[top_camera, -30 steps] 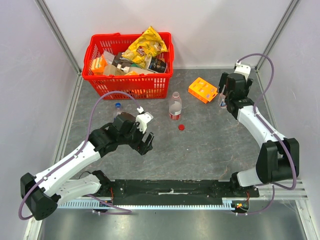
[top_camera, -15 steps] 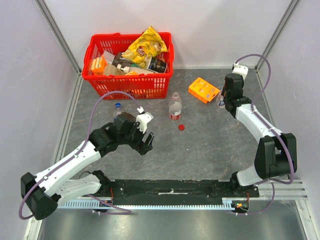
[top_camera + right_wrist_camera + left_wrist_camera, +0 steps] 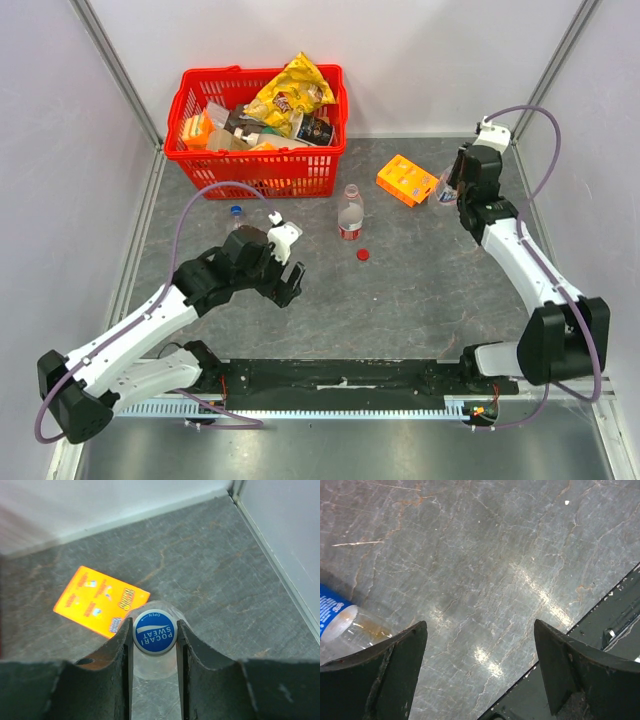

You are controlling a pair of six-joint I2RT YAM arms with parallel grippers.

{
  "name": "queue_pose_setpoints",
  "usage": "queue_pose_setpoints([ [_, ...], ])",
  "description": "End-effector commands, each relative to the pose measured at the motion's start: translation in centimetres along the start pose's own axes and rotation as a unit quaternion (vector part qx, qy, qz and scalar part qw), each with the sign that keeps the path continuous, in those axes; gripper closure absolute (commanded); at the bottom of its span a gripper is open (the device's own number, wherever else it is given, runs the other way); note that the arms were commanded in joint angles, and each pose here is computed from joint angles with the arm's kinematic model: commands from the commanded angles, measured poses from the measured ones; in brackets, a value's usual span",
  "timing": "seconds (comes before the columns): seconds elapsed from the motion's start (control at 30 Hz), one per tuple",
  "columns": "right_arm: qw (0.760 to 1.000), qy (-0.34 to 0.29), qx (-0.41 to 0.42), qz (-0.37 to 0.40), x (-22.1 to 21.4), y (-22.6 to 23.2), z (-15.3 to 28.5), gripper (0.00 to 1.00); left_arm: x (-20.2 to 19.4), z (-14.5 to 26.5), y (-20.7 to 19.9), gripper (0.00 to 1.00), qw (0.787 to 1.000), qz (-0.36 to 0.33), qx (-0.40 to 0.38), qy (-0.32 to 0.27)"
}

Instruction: Unscrew the bottle caps

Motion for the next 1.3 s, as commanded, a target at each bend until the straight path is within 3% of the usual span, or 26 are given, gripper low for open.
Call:
queue_pose_setpoints([
  [0.0, 0.996, -0.038, 0.066, -0.043, 3.6, 1.9, 2.8, 1.0, 1.1, 1.1, 1.1, 0.07, 0.999, -0.01, 0.036, -0.026],
  [0.17, 0.988, -0.037, 0.132, -0.067, 5.2, 3.5, 5.5, 1.0, 2.3, 2.1, 2.1, 0.07, 0.996, -0.001, 0.07, -0.048],
  [0.37, 0.969, -0.003, 0.238, -0.06, 5.9, 6.3, 8.9, 1.0, 4.7, 3.6, 1.6, 0.06, 0.993, -0.001, 0.057, -0.108],
  [0.6, 0.925, 0.007, 0.377, -0.049, 8.1, 9.5, 14.3, 1.0, 6.8, 4.8, 0.3, 0.06, 0.988, -0.017, 0.013, -0.151],
  [0.9, 0.904, -0.061, 0.421, -0.032, 12.2, 9.0, 20.2, 1.0, 9.7, 7.1, -0.6, 0.05, 0.977, -0.046, -0.015, -0.209],
  [1.07, 0.876, -0.051, 0.478, -0.031, 12.3, 10.2, 22.0, 1.0, 11.6, 8.6, -1.4, 0.02, 0.966, -0.08, -0.042, -0.242],
  [1.27, 0.806, -0.034, 0.59, -0.031, 12.1, 12.4, 25.6, 1.0, 13.6, 10.0, -2.5, 0.01, 0.954, -0.103, -0.078, -0.271],
])
Point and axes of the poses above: each gripper's point midway between its finger pads, its own z axis back along the fingers, its own y axis along the line the jaws close on, x = y × z, the point moved 2 cm from there along z, back along the fingers, and after that the axes turned 11 degrees about -z, right-handed, at the moved point
